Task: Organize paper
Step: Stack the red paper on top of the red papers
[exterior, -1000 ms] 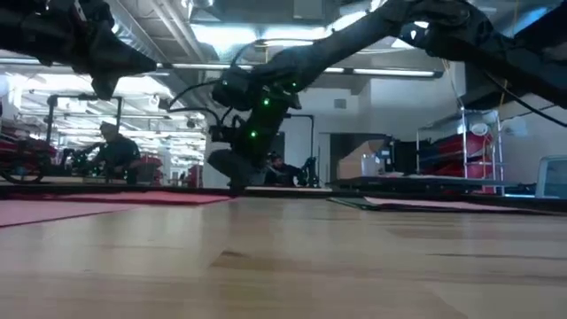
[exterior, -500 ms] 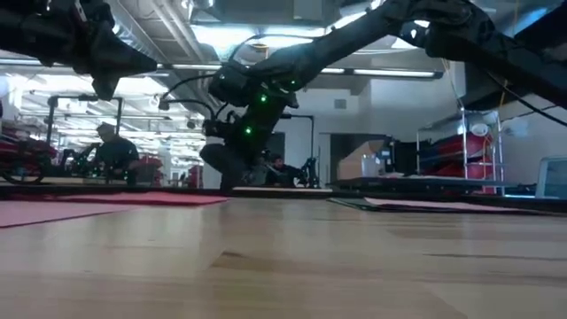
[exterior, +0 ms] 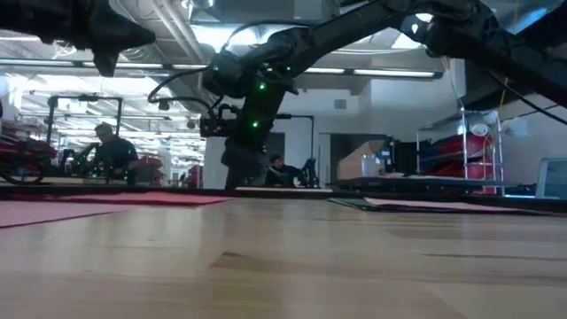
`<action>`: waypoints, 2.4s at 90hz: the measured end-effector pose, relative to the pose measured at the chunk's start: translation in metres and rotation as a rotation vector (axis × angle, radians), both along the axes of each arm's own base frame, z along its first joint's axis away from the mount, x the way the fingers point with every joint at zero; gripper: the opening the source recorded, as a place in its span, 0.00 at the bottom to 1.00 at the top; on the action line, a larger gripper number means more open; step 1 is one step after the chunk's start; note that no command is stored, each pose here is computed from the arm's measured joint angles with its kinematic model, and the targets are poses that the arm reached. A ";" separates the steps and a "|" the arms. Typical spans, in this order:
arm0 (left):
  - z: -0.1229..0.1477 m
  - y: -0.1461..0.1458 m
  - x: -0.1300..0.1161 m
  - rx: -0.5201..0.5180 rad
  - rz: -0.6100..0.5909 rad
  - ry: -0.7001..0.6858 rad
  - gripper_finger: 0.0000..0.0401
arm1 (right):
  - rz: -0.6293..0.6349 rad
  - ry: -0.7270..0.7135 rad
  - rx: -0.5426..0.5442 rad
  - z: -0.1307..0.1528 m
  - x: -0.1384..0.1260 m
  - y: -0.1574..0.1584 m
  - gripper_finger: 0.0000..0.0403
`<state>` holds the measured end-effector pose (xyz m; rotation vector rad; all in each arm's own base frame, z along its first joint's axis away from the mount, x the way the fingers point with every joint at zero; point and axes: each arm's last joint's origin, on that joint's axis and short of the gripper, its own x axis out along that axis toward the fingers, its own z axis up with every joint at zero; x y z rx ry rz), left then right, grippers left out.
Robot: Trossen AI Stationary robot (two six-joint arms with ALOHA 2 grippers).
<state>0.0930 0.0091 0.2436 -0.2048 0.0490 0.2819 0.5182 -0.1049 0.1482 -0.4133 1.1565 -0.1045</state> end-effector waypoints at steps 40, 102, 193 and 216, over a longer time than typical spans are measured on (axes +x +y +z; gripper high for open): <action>-0.018 0.001 -0.009 -0.140 0.077 0.233 0.00 | 0.003 -0.074 0.200 -0.001 0.003 -0.001 0.00; -0.036 0.022 0.062 -0.135 0.174 0.537 0.00 | 0.021 0.142 0.180 0.152 -0.091 0.026 0.00; -0.042 0.095 0.127 -0.071 0.053 0.705 0.00 | 0.069 -0.522 0.351 0.093 -0.184 0.054 0.00; -0.047 0.126 0.160 -0.050 0.054 0.794 0.00 | -0.046 -0.526 0.384 0.060 -0.201 0.056 0.00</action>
